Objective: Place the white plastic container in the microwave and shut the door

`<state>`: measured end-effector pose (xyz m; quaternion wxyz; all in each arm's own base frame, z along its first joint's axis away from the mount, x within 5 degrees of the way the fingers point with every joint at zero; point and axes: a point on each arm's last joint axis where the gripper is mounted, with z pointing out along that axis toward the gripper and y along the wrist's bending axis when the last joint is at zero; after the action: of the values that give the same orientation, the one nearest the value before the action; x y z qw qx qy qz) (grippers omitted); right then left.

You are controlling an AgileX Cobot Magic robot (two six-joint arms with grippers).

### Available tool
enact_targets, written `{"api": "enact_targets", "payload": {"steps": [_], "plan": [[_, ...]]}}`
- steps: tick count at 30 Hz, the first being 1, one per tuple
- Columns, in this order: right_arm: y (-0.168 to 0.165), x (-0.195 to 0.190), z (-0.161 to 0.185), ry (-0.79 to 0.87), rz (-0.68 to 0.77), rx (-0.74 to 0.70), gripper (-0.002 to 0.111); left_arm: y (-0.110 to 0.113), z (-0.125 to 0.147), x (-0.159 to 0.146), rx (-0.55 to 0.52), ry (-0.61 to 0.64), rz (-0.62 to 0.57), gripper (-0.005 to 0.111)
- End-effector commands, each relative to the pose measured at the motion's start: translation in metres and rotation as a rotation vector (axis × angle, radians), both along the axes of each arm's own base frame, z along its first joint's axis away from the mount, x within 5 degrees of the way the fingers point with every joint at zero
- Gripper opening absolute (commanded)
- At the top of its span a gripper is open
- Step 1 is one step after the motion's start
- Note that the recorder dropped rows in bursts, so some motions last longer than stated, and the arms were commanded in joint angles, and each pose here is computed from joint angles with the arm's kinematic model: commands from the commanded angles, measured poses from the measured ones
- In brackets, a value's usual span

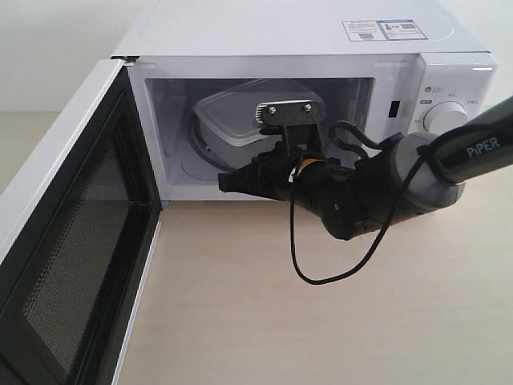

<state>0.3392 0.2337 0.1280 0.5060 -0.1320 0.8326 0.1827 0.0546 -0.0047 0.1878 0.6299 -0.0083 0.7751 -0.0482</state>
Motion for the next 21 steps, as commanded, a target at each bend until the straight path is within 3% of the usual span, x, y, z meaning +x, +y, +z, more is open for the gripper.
{"api": "enact_targets", "payload": {"steps": [1,7,13,21], "plan": [[0.006,-0.007,0.025,-0.025,0.042,0.008,0.000,0.000,-0.001,0.000,-0.012,0.002,0.002,0.004],[-0.006,-0.028,0.045,-0.048,0.072,-0.010,0.000,0.000,-0.001,0.000,-0.012,0.002,0.002,0.004],[-0.044,-0.075,0.037,-0.048,0.044,0.001,0.000,0.000,-0.001,0.000,-0.012,0.002,0.002,0.004],[-0.119,-0.174,0.046,-0.227,0.042,0.163,0.000,0.000,-0.001,0.000,-0.012,0.002,0.002,0.004]]}}
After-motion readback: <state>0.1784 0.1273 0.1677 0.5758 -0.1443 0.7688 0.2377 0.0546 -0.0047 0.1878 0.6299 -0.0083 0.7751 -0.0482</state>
